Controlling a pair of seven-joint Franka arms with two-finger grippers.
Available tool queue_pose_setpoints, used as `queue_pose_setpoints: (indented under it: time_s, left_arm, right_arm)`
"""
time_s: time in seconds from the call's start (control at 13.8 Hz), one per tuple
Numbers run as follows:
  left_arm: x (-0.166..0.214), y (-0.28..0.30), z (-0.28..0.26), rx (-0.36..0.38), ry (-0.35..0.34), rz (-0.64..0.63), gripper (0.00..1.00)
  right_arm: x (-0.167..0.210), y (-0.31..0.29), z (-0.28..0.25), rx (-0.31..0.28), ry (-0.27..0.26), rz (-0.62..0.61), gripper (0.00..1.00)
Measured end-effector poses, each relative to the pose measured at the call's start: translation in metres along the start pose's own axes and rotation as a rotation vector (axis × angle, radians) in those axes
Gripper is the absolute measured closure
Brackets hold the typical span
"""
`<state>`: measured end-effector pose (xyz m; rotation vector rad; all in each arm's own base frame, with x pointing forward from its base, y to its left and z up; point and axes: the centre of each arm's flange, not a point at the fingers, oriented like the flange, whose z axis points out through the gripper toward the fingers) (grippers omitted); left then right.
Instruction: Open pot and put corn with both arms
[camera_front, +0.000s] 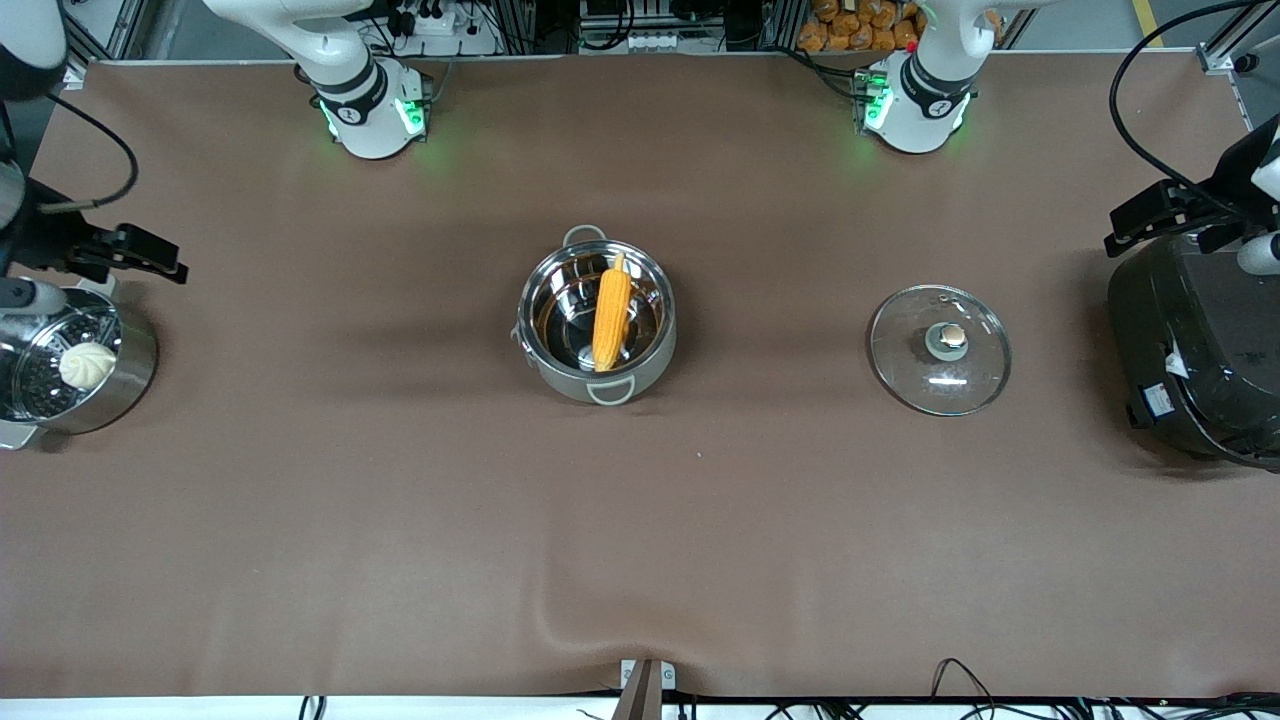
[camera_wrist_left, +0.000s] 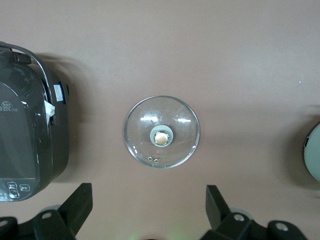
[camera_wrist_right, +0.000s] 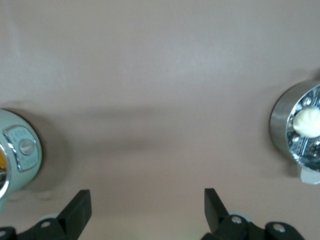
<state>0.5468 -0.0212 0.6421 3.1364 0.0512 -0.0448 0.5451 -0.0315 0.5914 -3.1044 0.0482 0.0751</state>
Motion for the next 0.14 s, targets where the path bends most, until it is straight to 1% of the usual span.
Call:
queue_pose_setpoints:
  time_s: [0.14]
  left_arm:
    - [0.0000,0.0003,0.0000,0.000,0.000,0.001,0.00]
  right_arm:
    - [-0.0011,-0.0020,-0.0190,0.000,0.039,-0.004,0.00]
